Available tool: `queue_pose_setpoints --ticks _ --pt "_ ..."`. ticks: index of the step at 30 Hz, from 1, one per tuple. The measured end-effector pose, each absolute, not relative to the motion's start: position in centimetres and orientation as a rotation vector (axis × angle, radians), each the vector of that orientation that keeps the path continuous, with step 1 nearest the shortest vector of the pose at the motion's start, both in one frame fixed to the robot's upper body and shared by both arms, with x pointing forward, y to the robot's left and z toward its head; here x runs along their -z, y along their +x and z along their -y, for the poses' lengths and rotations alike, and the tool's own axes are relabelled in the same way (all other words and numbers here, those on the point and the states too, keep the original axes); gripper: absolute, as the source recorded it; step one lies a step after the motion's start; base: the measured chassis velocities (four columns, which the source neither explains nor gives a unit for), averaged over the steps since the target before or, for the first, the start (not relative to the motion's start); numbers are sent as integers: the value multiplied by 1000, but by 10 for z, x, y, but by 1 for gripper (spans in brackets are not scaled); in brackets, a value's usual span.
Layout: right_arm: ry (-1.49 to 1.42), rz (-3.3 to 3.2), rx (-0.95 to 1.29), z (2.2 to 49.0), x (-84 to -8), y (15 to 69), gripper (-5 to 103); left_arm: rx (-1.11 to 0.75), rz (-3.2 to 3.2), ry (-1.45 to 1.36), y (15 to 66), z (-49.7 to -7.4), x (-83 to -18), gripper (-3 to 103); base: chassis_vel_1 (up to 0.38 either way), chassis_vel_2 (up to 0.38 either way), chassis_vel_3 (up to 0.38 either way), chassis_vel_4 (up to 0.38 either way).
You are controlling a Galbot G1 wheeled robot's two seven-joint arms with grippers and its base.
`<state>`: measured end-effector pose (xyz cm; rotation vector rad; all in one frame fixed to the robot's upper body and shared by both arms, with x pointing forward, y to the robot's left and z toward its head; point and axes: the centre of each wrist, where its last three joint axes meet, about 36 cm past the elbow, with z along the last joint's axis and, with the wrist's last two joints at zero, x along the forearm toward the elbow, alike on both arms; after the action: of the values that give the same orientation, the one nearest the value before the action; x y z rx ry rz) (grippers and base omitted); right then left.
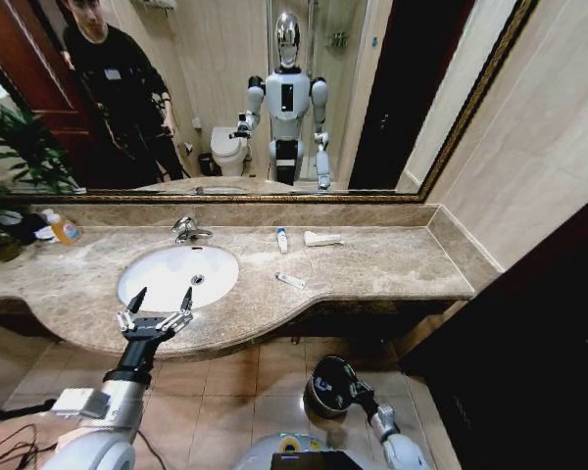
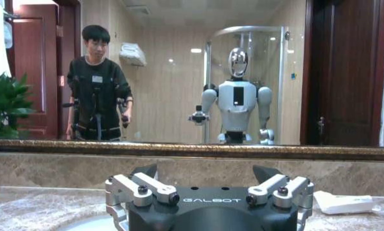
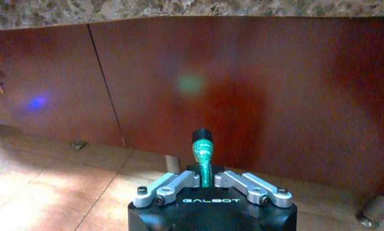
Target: Pick up the trash from the sink and place it in the trash bin.
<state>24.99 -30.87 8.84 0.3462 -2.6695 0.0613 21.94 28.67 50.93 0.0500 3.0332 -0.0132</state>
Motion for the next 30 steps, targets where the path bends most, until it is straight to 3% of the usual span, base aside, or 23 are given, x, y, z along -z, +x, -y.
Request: queue_pose_setpoints --ticks 16,20,22,26,30 --pt "376 2687 -98 317 -96 259 5 13 -3033 50 219 -287 -509 100 0 0 0 0" --pt "394 2683 -121 318 -94 254 27 13 -3033 50 219 -287 -509 100 0 0 0 0" --pt "394 2684 -122 318 -94 254 27 13 -3033 50 219 -287 -509 100 0 0 0 0" --pt "393 2690 -129 319 -95 255 48 13 -3033 50 219 -287 -509 100 0 0 0 0" --pt "396 2695 -135 321 -98 257 59 13 -3033 50 219 -287 -509 100 0 0 0 0"
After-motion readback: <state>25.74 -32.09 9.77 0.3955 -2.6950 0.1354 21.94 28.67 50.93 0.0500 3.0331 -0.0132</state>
